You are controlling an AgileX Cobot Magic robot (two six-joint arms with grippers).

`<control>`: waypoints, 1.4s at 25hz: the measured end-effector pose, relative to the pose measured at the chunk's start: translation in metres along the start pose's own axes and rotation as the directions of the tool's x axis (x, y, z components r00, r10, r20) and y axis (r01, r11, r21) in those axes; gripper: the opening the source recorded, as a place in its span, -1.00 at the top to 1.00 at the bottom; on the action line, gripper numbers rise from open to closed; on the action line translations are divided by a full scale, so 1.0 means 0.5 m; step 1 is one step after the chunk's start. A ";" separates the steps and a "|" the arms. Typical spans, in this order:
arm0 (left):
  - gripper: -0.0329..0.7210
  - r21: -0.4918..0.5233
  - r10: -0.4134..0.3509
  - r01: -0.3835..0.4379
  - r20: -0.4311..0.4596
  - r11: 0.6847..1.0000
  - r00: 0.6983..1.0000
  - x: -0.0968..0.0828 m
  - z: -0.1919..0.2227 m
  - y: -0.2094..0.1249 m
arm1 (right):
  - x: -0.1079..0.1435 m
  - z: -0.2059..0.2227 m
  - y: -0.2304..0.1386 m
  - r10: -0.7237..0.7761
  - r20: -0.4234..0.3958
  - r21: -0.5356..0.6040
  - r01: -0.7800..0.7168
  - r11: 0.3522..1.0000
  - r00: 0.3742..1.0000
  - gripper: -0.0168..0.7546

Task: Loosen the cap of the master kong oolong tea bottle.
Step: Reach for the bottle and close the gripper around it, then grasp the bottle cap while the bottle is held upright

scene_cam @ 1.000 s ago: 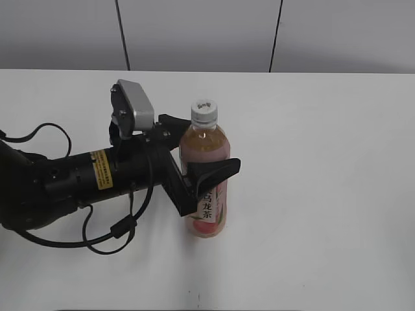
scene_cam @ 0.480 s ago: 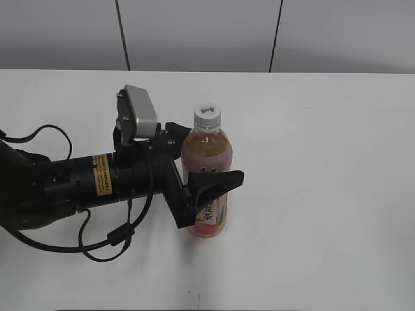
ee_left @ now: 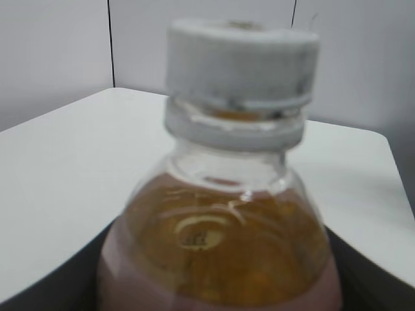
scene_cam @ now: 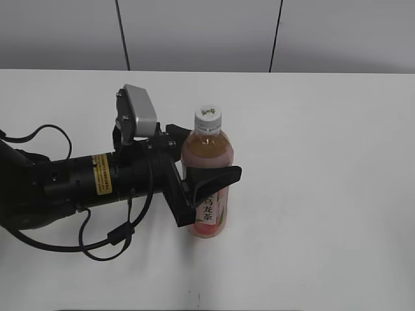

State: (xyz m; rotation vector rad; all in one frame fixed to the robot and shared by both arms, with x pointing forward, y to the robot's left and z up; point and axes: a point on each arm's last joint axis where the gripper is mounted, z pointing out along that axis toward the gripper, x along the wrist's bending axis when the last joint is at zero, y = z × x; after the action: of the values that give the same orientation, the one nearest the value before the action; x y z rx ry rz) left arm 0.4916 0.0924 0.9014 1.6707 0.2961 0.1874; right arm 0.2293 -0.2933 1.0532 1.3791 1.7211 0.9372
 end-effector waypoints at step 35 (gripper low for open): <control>-0.30 -0.003 -0.006 0.006 -0.008 1.000 1.000 0.002 0.000 0.001 | 0.007 0.099 0.199 0.039 -0.263 0.211 0.018 0.977 0.964 -0.32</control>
State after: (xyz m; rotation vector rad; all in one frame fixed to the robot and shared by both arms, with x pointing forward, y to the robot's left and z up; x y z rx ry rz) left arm 0.4924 0.0926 0.9016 1.6663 0.3072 0.1899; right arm 0.3169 -0.2691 1.1170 1.4497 2.0675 1.0051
